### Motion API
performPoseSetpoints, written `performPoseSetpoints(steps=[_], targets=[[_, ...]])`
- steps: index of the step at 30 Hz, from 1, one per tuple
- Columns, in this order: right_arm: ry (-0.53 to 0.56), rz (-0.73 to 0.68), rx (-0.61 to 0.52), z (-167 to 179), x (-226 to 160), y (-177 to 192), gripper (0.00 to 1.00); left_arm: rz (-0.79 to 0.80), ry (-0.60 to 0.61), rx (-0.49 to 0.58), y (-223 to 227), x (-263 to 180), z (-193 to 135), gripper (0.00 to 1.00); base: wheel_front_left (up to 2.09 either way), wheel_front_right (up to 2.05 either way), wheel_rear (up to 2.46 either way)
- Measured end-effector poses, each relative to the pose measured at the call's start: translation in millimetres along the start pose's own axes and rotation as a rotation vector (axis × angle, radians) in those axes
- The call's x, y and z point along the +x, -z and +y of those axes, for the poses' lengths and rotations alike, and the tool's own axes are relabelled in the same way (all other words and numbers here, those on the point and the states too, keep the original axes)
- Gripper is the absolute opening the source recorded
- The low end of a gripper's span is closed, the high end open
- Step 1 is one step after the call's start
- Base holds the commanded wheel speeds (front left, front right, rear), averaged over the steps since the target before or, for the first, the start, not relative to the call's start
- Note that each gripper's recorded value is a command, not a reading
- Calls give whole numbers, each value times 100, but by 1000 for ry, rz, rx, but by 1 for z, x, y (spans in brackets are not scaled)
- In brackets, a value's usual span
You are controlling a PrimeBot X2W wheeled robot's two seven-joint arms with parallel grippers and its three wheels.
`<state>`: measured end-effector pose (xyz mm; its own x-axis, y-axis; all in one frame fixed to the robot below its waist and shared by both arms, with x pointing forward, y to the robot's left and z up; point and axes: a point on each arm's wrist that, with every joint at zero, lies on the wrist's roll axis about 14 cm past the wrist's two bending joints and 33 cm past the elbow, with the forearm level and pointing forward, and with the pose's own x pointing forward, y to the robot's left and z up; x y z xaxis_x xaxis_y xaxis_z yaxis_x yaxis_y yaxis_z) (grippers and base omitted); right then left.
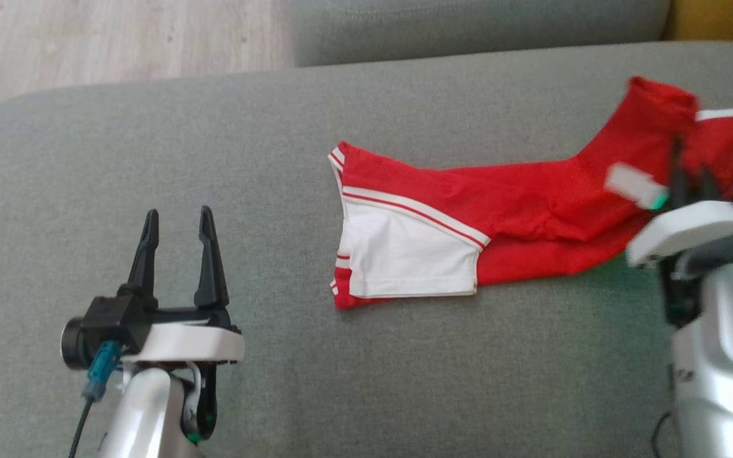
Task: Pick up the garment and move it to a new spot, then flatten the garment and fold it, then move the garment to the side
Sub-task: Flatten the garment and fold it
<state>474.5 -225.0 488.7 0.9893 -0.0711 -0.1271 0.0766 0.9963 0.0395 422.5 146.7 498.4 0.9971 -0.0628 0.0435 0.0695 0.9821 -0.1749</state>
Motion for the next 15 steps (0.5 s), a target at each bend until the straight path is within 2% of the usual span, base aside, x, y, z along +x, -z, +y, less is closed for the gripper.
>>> performPoseSetpoints(steps=[4, 7, 9, 15], targets=[[-168, -11, 26, 57, -7, -9, 0, -12, -8, 3, -6, -7, 2, 100, 0, 0, 0], [-328, 17, 77, 111, -20, -4, 0, -23, -16, 6, -10, -10, 5, 100, 0, 0, 0], [-423, 36, 71, 142, -29, 1, 0, -26, -22, 8, -12, -12, 7, 100, 0, 0, 0], [-611, 130, 76, 204, -51, 28, 0, -15, -38, 15, -9, -19, 14, 100, 0, 0, 0]])
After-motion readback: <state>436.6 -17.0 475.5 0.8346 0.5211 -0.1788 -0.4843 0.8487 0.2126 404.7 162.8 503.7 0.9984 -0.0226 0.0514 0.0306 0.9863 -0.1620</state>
